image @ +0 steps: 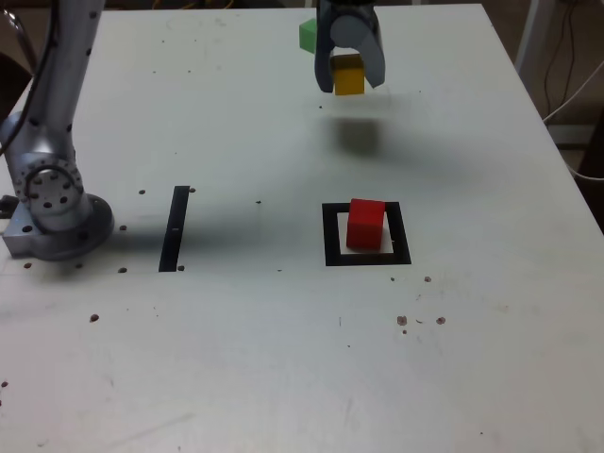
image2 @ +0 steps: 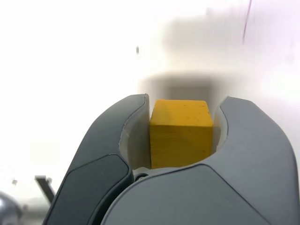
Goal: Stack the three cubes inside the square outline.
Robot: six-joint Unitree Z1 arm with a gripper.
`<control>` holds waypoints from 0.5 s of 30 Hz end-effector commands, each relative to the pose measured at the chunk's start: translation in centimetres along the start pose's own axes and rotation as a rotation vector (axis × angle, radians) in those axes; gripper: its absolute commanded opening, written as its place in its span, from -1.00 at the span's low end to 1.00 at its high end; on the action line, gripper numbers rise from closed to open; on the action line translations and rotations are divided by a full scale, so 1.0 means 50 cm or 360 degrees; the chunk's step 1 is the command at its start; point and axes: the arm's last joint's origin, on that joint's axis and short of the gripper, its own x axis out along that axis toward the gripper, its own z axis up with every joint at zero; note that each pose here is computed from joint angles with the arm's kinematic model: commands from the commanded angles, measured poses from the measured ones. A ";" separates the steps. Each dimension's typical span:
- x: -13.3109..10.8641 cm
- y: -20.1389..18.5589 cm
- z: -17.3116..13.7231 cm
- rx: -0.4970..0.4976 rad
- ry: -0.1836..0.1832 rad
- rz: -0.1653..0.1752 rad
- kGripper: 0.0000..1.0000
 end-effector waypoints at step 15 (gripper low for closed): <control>-0.070 -0.309 0.002 0.0222 0.0079 -0.0006 -0.48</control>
